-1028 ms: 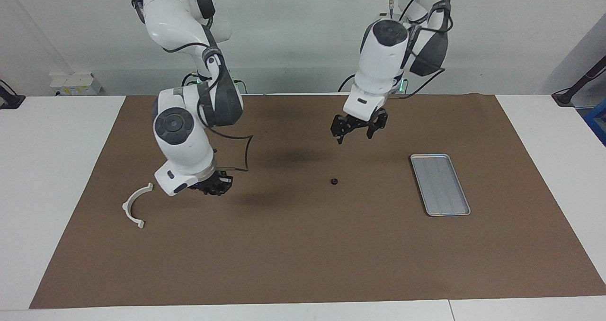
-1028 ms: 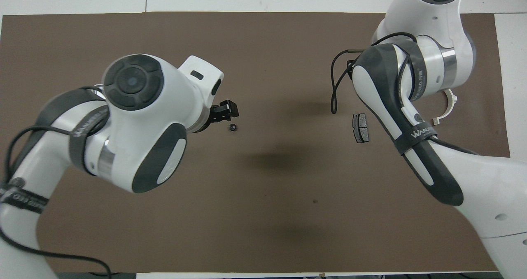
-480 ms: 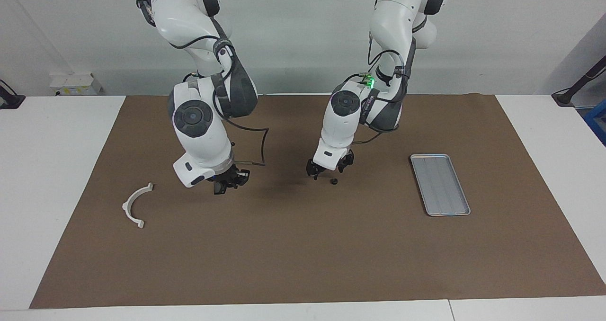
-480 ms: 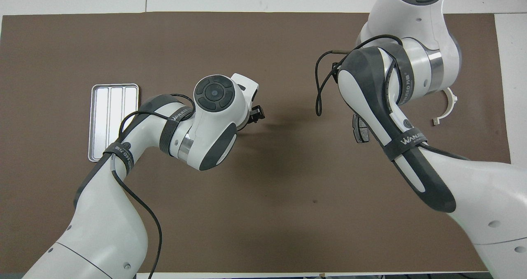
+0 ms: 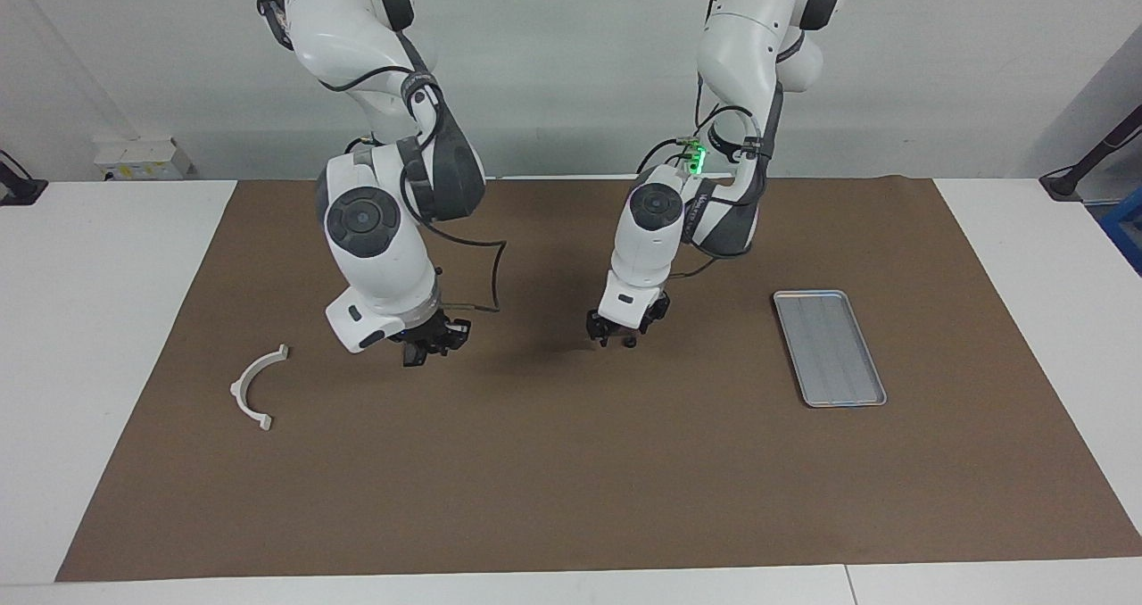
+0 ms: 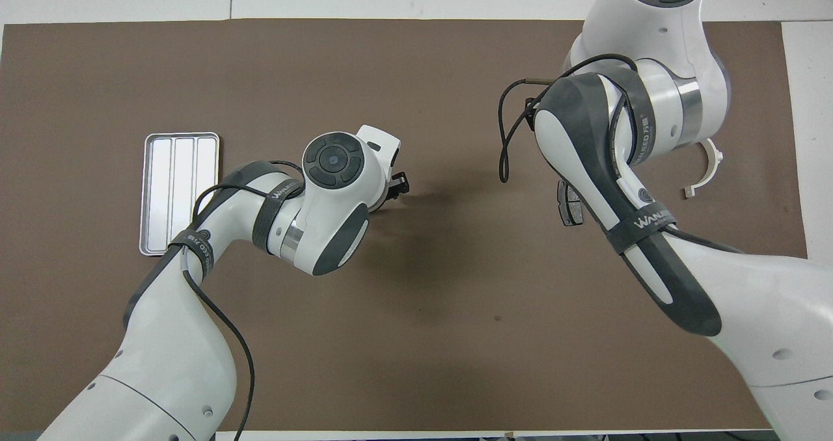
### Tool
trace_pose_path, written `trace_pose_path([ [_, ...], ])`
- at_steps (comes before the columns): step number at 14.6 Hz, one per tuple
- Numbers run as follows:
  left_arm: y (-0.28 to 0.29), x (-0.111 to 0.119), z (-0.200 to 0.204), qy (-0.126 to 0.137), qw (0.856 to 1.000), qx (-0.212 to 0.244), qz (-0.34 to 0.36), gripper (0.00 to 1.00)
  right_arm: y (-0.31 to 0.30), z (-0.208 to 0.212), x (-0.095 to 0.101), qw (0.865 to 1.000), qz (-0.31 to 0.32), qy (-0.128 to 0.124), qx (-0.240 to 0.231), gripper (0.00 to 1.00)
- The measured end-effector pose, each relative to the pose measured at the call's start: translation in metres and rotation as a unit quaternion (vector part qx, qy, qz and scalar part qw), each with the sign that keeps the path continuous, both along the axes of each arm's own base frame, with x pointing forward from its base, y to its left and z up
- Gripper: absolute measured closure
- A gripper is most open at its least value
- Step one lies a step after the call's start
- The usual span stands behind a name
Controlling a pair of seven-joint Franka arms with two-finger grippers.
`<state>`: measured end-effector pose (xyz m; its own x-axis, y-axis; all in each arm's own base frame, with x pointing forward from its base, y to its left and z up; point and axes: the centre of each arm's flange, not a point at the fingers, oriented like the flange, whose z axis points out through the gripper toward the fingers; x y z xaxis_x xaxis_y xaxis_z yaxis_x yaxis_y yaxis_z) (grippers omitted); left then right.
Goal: Pick bearing gear from pile to tray
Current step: 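Grasp the mid-table gear with the left gripper and lift it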
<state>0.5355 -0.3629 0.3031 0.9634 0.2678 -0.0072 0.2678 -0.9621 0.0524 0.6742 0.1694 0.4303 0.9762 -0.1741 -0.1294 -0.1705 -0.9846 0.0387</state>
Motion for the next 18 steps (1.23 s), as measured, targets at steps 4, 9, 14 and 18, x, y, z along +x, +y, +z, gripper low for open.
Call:
trace_pose_path([
  [4,0.0017,-0.0003,-0.0016,0.0,1.0,0.0,0.003,0.19,0.0,0.0001,0.0,1.0,0.0,0.0,0.0,0.65],
  [9,0.003,-0.0004,-0.003,0.0,1.0,0.001,0.005,0.3,-0.0001,0.0001,0.0,1.0,0.0,0.0,0.0,0.65],
  [14,0.0043,-0.0025,-0.0063,0.003,1.0,0.003,0.005,0.3,-0.001,0.0003,0.0003,1.0,-0.001,0.0,0.0,0.65],
  [18,0.006,-0.0052,-0.0094,0.006,1.0,0.006,0.005,0.39,-0.0013,0.0003,0.0004,1.0,-0.001,0.0,0.0,0.65],
])
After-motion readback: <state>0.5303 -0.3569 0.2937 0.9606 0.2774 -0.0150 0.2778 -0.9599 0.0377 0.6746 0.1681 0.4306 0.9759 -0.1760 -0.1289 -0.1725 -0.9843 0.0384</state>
